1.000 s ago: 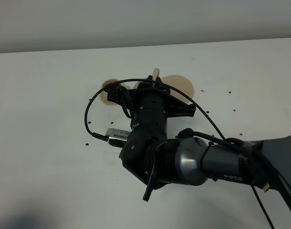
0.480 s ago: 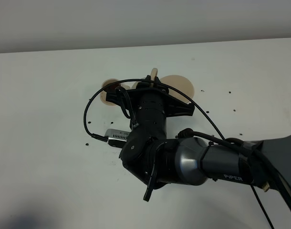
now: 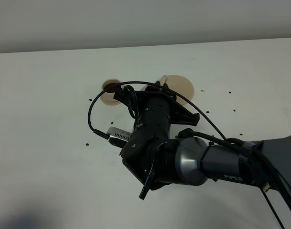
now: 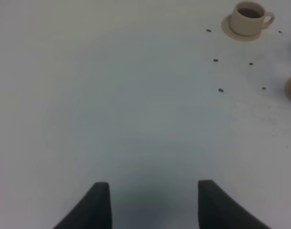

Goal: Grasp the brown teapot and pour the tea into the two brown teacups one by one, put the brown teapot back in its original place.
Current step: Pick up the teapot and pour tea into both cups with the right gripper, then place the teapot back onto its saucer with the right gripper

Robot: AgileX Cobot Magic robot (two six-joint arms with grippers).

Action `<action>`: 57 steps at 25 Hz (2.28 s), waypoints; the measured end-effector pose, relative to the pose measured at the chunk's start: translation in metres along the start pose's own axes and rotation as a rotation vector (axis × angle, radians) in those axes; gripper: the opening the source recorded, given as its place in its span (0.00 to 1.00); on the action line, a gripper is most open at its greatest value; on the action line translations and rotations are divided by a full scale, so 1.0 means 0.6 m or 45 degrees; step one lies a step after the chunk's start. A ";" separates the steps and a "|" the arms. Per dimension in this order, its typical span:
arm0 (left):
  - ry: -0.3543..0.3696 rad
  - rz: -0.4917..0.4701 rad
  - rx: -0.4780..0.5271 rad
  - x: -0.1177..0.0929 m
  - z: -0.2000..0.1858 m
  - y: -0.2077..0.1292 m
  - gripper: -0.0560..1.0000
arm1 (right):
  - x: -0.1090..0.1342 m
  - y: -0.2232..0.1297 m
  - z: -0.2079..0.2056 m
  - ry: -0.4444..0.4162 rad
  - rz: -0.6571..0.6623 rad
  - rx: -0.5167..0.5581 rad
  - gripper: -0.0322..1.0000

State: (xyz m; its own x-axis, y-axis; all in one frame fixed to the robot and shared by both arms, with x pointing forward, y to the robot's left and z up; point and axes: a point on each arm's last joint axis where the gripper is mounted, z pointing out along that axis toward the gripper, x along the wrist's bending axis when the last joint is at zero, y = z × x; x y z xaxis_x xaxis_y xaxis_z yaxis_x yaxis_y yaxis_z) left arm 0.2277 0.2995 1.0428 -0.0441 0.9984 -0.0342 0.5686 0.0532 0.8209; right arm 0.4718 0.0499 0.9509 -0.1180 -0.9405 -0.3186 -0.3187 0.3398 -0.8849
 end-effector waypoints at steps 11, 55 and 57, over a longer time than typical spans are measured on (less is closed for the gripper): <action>0.000 0.000 0.000 0.000 0.000 0.000 0.43 | 0.014 0.000 -0.011 0.184 0.329 0.024 0.13; 0.000 0.000 0.000 0.000 0.000 0.000 0.43 | 0.104 -0.030 -0.053 1.276 2.085 -0.392 0.13; 0.000 0.000 0.000 0.000 0.000 0.000 0.43 | 0.105 -0.019 -0.047 1.292 2.076 -0.388 0.13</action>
State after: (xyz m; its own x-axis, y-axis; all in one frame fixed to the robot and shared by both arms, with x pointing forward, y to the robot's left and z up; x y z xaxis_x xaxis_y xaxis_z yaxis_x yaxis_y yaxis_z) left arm 0.2277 0.2995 1.0428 -0.0441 0.9984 -0.0342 0.5686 0.0532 0.8209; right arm 0.4415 -0.0134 0.9506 -0.7998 0.5409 -0.2604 0.5277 0.8402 0.1248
